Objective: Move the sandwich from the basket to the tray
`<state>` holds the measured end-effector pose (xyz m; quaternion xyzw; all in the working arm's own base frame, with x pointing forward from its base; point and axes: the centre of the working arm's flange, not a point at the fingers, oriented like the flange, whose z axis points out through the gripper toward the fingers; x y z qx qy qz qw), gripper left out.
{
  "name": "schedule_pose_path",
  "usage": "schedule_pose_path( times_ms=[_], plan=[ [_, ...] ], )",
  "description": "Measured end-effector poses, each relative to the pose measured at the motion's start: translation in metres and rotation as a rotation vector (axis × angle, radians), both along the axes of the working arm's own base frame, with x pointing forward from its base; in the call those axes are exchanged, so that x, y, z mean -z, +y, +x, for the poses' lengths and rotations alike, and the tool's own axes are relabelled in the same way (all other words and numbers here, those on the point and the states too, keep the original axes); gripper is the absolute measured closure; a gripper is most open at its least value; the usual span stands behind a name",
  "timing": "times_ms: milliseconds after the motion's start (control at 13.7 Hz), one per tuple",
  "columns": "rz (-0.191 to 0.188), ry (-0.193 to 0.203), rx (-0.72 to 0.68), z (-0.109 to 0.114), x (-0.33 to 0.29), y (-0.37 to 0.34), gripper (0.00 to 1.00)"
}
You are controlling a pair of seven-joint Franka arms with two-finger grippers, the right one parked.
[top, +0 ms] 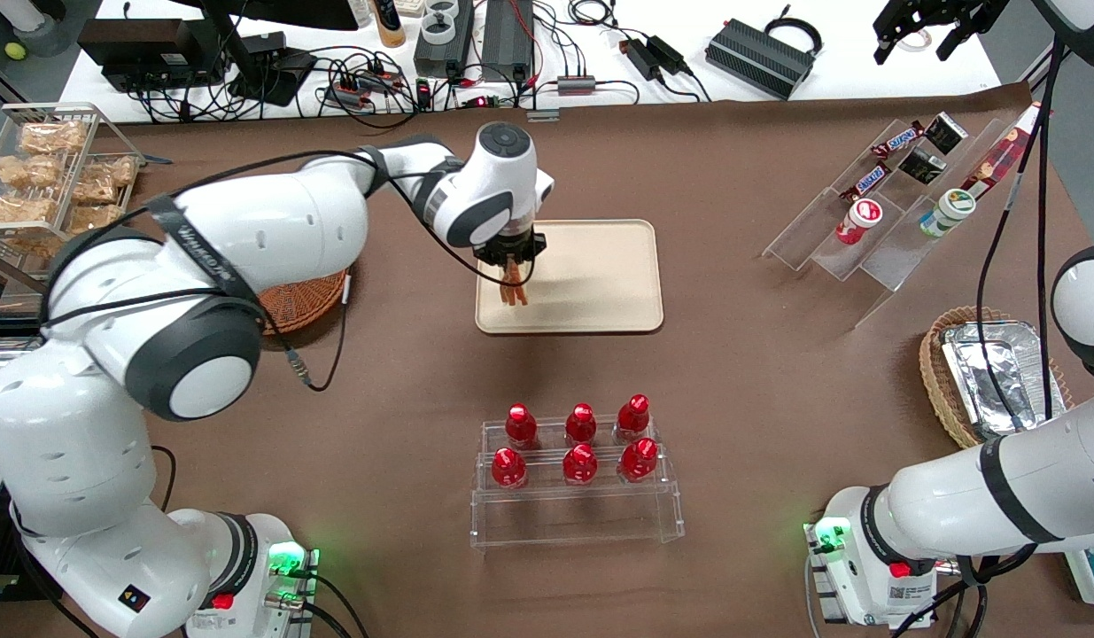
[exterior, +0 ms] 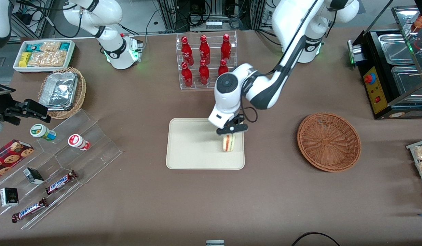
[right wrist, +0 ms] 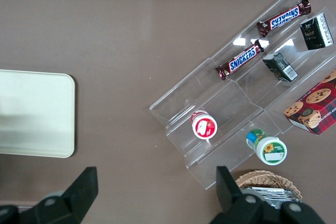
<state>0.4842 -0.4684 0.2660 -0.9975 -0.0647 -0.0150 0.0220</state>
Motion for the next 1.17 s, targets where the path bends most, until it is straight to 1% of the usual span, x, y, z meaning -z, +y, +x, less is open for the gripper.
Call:
schedule_pose_path(
  times_ms=[293, 512, 659, 805, 951, 1024, 1098, 1171],
  plan=[
    [0.006, 0.012, 0.018, -0.003, 0.025, -0.008, 0.85],
    [0.026, -0.001, 0.036, -0.001, 0.029, -0.006, 0.85],
    [0.033, -0.001, 0.038, -0.001, 0.032, -0.005, 0.84],
    [0.040, 0.000, 0.037, 0.000, 0.032, -0.003, 0.69],
    [0.061, 0.011, 0.027, 0.003, 0.025, -0.001, 0.47],
    [0.066, 0.009, 0.020, 0.007, 0.014, 0.000, 0.38],
    [0.072, 0.005, 0.010, 0.010, -0.004, 0.002, 0.27],
    [0.078, 0.000, -0.002, 0.013, -0.027, 0.005, 0.19]
  ],
)
